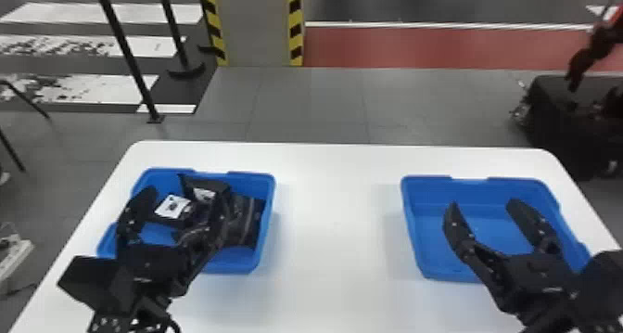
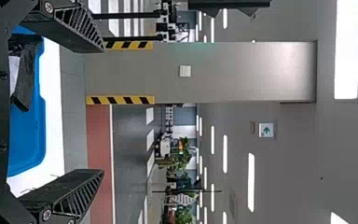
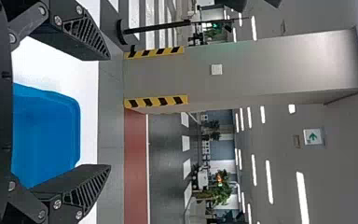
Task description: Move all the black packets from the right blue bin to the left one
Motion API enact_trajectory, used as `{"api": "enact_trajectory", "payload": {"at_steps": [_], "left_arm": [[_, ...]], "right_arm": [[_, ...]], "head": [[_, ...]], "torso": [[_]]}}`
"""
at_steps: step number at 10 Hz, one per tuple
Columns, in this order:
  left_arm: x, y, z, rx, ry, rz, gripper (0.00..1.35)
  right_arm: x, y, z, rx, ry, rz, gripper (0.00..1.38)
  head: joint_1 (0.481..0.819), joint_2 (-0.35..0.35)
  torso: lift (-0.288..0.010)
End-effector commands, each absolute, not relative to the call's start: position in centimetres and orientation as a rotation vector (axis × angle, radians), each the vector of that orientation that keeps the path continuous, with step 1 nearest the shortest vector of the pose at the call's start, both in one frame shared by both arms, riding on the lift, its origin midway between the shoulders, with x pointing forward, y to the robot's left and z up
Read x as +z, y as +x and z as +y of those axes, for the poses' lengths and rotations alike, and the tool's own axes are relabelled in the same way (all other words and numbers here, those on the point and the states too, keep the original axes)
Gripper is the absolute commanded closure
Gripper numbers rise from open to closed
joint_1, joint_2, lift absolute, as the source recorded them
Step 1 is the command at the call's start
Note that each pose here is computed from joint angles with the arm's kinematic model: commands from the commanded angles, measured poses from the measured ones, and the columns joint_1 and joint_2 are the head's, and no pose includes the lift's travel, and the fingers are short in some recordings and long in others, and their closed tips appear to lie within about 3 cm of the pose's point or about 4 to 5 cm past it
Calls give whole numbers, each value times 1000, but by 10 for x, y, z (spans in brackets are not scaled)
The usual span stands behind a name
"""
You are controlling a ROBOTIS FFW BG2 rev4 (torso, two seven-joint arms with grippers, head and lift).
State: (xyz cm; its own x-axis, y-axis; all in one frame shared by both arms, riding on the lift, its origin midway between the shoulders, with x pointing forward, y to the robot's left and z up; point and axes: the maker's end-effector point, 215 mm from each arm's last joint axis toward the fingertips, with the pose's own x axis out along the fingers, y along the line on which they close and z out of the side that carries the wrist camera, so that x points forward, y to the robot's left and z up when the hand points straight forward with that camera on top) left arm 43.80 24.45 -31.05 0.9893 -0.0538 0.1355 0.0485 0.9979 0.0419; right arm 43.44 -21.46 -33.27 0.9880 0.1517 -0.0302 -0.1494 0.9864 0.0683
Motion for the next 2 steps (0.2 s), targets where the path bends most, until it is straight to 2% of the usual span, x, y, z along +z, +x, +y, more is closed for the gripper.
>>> {"api": "enact_trajectory", "payload": {"at_steps": [1,2], "left_arm": [[-311,438,244,-50,36,-137,105],[-311,438,244,-50,36,-135,107]], "right_arm": [[-334,434,-215,151,66,38,214],[-334,434,-215,151,66,38,214]], "head": [[695,39],[695,39]], "torso": [[-110],[-110]]}}
